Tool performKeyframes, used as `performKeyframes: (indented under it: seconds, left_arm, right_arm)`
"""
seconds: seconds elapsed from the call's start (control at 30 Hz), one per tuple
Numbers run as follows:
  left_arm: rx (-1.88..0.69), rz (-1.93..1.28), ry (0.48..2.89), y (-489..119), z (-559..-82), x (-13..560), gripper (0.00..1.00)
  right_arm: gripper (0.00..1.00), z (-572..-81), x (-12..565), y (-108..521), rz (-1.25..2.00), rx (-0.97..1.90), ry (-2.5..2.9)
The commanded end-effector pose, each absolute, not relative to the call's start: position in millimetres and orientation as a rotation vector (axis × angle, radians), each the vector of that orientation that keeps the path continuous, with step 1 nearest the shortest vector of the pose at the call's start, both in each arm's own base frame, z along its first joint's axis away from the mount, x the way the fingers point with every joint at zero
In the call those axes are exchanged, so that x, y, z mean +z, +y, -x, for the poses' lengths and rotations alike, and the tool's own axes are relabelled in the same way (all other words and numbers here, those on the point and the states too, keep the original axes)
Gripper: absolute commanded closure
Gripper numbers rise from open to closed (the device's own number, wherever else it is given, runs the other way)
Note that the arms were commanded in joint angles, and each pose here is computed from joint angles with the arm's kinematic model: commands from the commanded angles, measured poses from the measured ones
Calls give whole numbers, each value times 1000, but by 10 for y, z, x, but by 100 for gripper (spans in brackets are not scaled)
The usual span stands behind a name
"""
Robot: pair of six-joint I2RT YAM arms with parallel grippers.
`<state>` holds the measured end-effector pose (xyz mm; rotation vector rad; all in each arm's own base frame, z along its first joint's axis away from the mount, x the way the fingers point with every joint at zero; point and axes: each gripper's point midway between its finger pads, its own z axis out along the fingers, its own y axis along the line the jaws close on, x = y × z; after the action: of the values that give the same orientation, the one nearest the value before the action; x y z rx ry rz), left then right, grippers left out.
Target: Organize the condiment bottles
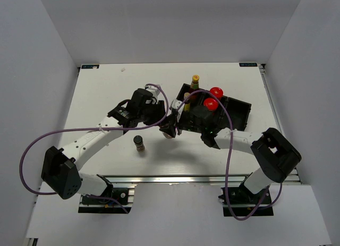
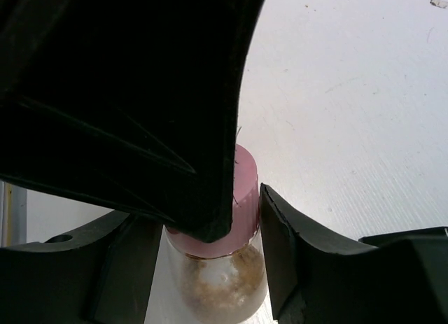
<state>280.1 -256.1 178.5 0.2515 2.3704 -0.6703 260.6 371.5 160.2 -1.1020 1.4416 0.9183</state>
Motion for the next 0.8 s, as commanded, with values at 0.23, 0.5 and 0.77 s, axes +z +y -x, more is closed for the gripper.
performKeyframes:
  seconds: [0.23,0.5,0.77]
  left_arm:
    - [-733,-272,2290,-2610,-2770,1989,25]
    - [-651,-184,2248,-2468,-2865,2075,2]
    - [-485,7,2043,-2165,-3239,2420,2]
  right_arm:
    - [75,-2615,1799,3622,1050,877,1389]
    - [76,-2615,1713,3340,960,795,1452]
    - [81,-2879,1917,2640,620,645,1524]
